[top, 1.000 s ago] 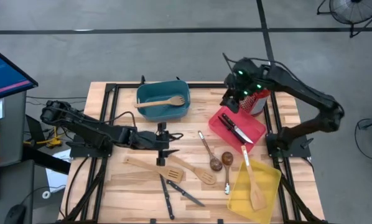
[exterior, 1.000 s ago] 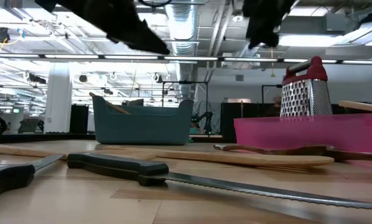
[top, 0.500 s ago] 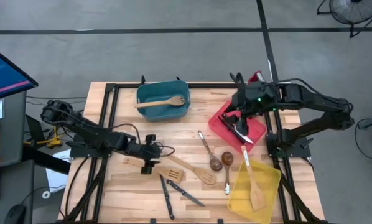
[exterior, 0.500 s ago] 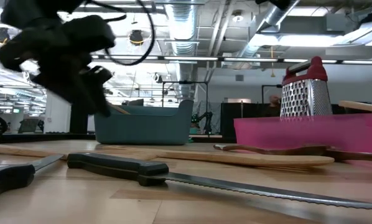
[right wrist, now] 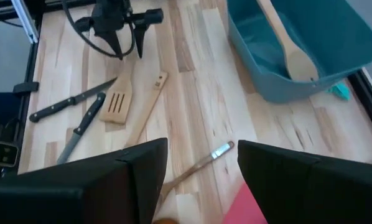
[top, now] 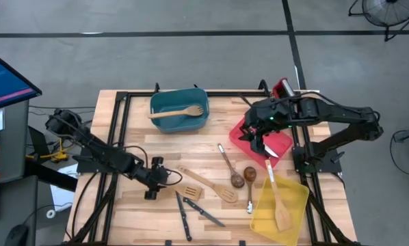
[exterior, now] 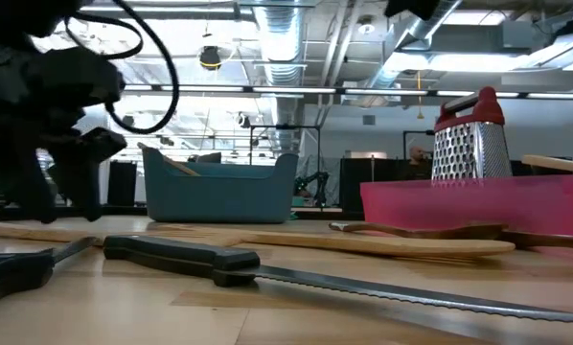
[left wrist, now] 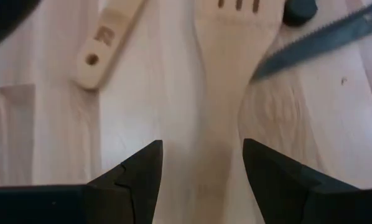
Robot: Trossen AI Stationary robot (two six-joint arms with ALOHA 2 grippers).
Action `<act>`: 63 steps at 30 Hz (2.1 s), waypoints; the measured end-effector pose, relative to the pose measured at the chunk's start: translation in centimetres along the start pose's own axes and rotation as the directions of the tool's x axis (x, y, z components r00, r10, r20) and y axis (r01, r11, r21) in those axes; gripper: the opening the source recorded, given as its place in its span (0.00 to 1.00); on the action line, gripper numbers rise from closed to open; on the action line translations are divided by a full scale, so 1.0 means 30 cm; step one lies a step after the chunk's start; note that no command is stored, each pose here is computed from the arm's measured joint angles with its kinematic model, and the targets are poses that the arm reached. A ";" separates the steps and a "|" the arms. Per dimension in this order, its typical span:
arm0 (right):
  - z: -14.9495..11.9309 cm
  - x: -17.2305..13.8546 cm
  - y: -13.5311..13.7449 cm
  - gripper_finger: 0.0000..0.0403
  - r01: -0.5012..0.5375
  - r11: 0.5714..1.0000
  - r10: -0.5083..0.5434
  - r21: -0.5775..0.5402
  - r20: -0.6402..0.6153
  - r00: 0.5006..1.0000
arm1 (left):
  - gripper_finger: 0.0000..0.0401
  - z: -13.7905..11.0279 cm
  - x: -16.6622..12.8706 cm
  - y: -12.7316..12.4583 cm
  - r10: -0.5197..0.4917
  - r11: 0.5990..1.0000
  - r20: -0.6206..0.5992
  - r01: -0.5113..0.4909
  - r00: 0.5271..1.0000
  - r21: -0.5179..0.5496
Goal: Pick & Place Kitchen Items
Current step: Put the wooden slotted spatula into the yellow bin
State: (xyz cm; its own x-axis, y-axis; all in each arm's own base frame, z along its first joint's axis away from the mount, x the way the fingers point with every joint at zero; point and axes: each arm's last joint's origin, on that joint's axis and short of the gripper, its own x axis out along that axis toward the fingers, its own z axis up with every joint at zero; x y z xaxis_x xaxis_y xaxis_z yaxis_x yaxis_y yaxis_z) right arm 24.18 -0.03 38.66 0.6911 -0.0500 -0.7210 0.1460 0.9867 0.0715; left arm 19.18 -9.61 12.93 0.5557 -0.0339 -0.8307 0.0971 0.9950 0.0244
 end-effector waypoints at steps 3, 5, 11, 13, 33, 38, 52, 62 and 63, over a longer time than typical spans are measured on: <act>-0.002 0.025 0.001 0.51 0.005 1.000 -0.005 -0.002 -0.032 0.999 | 0.51 -0.031 0.007 -0.003 -0.005 1.000 -0.010 0.005 1.000 0.002; 0.002 0.041 0.003 0.51 0.007 1.000 -0.007 -0.002 -0.042 0.999 | 0.51 -0.055 0.016 0.002 -0.006 1.000 0.002 0.006 1.000 -0.018; 0.001 0.084 0.005 0.51 0.014 1.000 -0.014 -0.006 -0.091 0.996 | 0.49 -0.101 0.029 0.015 -0.006 0.999 0.013 0.006 1.000 -0.044; 0.001 0.086 0.005 0.51 0.014 1.000 -0.015 -0.006 -0.092 0.996 | 0.44 -0.110 0.031 0.017 -0.010 0.999 0.004 0.010 1.000 -0.042; 0.001 0.079 0.004 0.51 0.013 1.000 -0.014 -0.005 -0.085 0.996 | 0.09 -0.104 0.009 0.020 -0.060 0.995 0.034 0.063 0.998 -0.076; 0.001 0.076 0.005 0.51 0.010 1.000 -0.010 -0.005 -0.083 0.997 | 0.08 -0.082 -0.038 0.024 -0.090 0.990 0.115 0.101 0.989 -0.099; -0.008 0.031 0.020 0.51 -0.009 1.000 0.010 0.023 -0.055 0.998 | 0.00 -0.039 -0.125 0.045 -0.008 0.984 0.308 0.062 0.951 -0.166; -0.014 0.026 0.051 0.51 -0.036 0.999 0.035 -0.002 -0.057 0.998 | 0.21 -0.100 -0.102 0.045 -0.126 0.979 0.163 0.149 0.979 -0.138; -0.014 0.026 0.050 0.51 -0.035 0.999 0.035 -0.002 -0.057 0.998 | 0.24 -0.107 -0.099 0.046 -0.126 0.979 0.157 0.148 0.980 -0.140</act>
State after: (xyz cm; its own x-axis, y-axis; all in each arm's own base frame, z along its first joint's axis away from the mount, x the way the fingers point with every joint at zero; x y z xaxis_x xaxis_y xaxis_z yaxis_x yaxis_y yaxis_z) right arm 24.65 1.49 37.91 0.6545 -0.0069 -0.7560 0.1203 0.9882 0.0951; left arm 15.02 -7.83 13.64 0.6618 -0.1733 -0.7294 0.0621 0.9823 -0.1770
